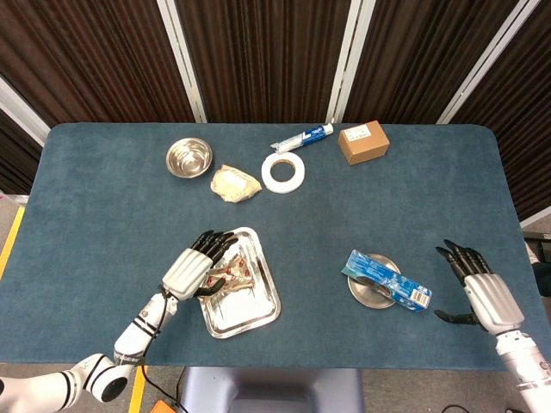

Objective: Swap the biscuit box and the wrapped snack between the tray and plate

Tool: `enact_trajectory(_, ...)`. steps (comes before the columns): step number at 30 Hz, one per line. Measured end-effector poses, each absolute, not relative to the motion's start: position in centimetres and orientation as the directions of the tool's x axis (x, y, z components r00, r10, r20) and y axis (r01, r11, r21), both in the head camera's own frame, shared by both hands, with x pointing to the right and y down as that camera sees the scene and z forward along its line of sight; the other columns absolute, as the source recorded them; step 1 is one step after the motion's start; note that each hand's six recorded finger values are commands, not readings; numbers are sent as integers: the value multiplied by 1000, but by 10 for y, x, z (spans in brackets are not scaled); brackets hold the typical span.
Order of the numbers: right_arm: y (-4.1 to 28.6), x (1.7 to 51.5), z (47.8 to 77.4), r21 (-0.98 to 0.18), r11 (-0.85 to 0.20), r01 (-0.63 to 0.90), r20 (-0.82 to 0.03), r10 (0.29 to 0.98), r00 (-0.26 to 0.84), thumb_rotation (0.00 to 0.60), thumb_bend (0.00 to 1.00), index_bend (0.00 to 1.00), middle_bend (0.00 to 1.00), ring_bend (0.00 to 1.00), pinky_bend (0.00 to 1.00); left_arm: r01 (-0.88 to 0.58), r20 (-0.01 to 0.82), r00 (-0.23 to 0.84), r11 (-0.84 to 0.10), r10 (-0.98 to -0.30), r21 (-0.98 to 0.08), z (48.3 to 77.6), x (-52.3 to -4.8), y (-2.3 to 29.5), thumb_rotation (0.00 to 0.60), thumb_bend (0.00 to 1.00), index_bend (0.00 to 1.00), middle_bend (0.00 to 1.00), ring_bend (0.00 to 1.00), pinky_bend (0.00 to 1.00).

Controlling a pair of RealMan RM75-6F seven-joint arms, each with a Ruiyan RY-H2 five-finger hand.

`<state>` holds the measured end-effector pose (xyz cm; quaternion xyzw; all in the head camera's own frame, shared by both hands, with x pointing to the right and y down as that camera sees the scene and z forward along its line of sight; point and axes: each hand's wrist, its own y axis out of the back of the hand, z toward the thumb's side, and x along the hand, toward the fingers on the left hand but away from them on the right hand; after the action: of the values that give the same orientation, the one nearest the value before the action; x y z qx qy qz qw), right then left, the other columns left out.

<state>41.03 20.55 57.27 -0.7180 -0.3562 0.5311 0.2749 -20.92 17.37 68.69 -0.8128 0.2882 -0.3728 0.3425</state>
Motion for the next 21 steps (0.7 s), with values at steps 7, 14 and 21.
enact_trajectory(7,213,407,570,-789,-586,181,-559,809,181,600,187,0,0,0,55,-200,376,561,-561,-738,-803,654,-232,176,600,373,0,0,0,0)
enact_trajectory(14,229,401,561,-831,-543,122,-518,835,186,600,187,0,0,0,30,-179,376,415,-480,-828,-859,624,-310,195,600,419,0,0,0,0)
enact_trajectory(21,258,383,553,-886,-460,51,-442,874,202,600,187,0,0,0,23,-152,304,164,-328,-939,-932,573,-418,256,600,444,0,0,0,0)
